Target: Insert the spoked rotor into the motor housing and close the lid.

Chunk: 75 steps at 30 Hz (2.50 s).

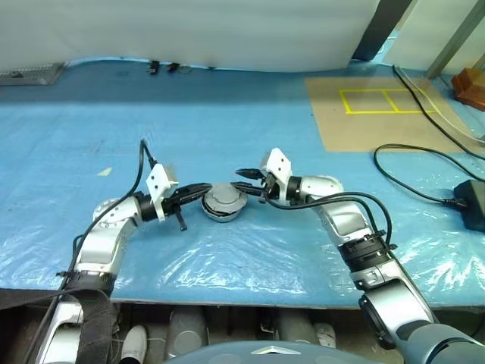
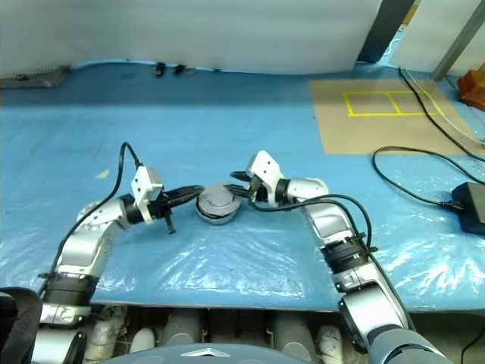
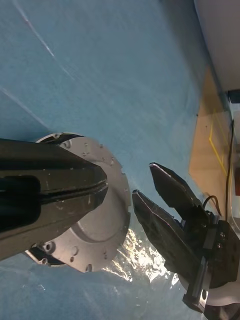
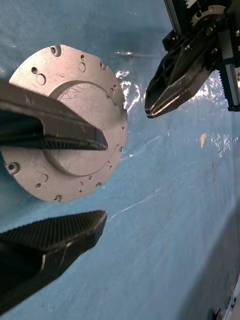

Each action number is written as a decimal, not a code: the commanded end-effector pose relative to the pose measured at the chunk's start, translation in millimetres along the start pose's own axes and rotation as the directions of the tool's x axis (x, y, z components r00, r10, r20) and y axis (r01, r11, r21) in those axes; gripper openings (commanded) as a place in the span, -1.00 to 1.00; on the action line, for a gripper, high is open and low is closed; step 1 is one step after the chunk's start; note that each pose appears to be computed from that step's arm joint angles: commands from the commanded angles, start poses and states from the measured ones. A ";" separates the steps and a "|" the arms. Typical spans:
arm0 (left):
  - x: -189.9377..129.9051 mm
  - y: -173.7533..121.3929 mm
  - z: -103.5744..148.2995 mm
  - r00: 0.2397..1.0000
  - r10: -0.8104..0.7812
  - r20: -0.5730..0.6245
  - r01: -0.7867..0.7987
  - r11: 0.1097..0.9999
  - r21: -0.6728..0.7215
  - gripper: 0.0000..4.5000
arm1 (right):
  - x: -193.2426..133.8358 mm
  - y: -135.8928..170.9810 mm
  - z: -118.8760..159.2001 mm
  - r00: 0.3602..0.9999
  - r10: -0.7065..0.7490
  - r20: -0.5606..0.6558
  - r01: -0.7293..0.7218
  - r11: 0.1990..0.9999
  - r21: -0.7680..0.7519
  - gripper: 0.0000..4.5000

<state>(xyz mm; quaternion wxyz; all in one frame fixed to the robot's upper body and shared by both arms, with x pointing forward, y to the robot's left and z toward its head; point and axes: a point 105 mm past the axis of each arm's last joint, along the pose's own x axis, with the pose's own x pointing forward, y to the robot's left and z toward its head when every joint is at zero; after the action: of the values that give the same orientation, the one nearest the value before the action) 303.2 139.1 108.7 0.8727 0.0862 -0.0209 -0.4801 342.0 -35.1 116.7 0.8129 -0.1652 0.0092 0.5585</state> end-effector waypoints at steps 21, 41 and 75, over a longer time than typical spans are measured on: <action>-37.9 -1.4 6.3 0.978 0.202 0.052 -0.202 0.979 0.010 -1.00 | 24.5 16.5 19.6 0.989 0.142 0.026 -0.142 0.990 -0.019 0.99; -34.1 -6.5 5.4 0.973 0.222 0.055 -0.222 0.975 -0.006 -1.00 | 37.2 26.1 -3.8 0.984 0.172 -0.040 -0.169 0.983 0.072 0.30; -35.4 1.7 6.5 0.967 0.251 0.048 -0.251 0.968 0.001 -1.00 | 39.1 26.4 -24.2 0.982 0.147 -0.115 -0.140 0.988 0.068 0.30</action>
<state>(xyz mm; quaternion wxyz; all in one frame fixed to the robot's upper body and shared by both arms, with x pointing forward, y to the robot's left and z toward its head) 284.6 171.8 107.4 0.9287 0.0677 -0.0354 -0.3629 335.3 10.1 91.1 0.7700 -0.1763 0.0606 0.6103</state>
